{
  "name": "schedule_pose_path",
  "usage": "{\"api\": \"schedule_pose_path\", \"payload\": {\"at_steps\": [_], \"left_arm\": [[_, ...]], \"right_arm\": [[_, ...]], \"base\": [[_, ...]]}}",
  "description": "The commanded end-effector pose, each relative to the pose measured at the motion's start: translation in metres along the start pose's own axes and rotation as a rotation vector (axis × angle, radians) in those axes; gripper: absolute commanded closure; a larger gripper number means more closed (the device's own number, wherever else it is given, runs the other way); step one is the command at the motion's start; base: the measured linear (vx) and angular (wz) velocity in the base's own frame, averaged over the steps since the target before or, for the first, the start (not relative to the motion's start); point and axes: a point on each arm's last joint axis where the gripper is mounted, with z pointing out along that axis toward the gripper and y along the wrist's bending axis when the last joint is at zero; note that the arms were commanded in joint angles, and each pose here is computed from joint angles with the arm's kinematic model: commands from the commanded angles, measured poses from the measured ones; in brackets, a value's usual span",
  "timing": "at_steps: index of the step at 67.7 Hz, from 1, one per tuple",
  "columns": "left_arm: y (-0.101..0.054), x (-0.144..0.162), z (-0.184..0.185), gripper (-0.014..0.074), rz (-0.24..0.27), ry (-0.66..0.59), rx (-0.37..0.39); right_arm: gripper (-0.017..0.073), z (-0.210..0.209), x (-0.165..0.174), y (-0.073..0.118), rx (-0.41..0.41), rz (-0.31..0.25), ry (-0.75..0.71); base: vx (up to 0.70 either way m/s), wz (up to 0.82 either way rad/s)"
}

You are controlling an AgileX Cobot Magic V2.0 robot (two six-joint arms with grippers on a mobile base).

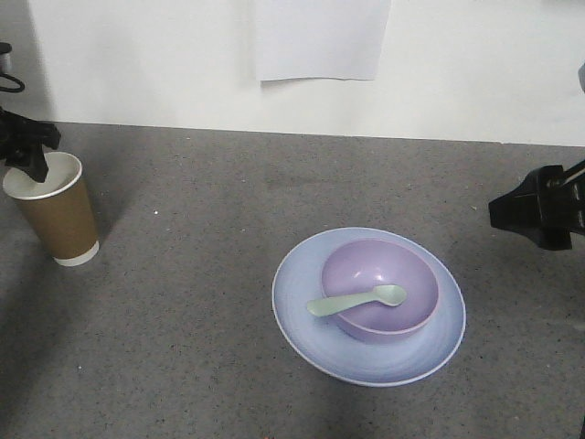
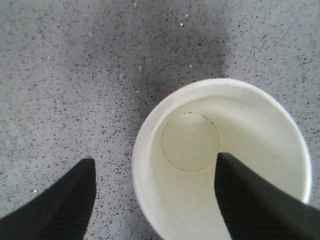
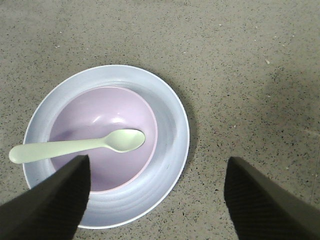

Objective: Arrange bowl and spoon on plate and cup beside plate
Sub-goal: 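Move the left gripper over the brown paper cup rim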

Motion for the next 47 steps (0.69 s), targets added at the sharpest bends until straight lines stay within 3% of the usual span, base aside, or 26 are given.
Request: {"api": "schedule_pose_path", "payload": {"at_steps": [1, 12, 21, 31, 42, 47], "left_arm": [[0.0, -0.002, -0.016, 0.0102, -0.002, -0.053, 0.005], [0.0, -0.004, -0.007, 0.012, -0.003, -0.033, 0.005], [0.0, -0.004, -0.005, 0.0183, -0.004, -0.03, 0.006], [0.0, -0.004, -0.005, 0.0341, -0.004, -0.03, 0.006], [0.0, -0.004, -0.005, 0.0604, -0.003, -0.028, 0.006], [0.0, -0.004, -0.005, 0.0603, -0.002, -0.025, 0.008]], "right_arm": [[0.0014, -0.01, -0.009, 0.0, 0.009, -0.007, -0.089], [0.0014, -0.01, -0.009, 0.0, 0.009, -0.007, -0.089], [0.0014, -0.01, -0.009, 0.0, 0.009, -0.007, -0.089], [0.0014, -0.01, -0.009, 0.0, 0.009, -0.007, -0.089], [0.0014, -0.01, -0.009, 0.0, 0.009, -0.007, -0.089], [0.0014, -0.01, -0.009, 0.0, 0.009, -0.007, -0.089]], "base": [[0.0, 0.0], [0.0, 0.0], [0.0, 0.0], [0.0, 0.0], [0.0, 0.0], [0.0, 0.0]]}}
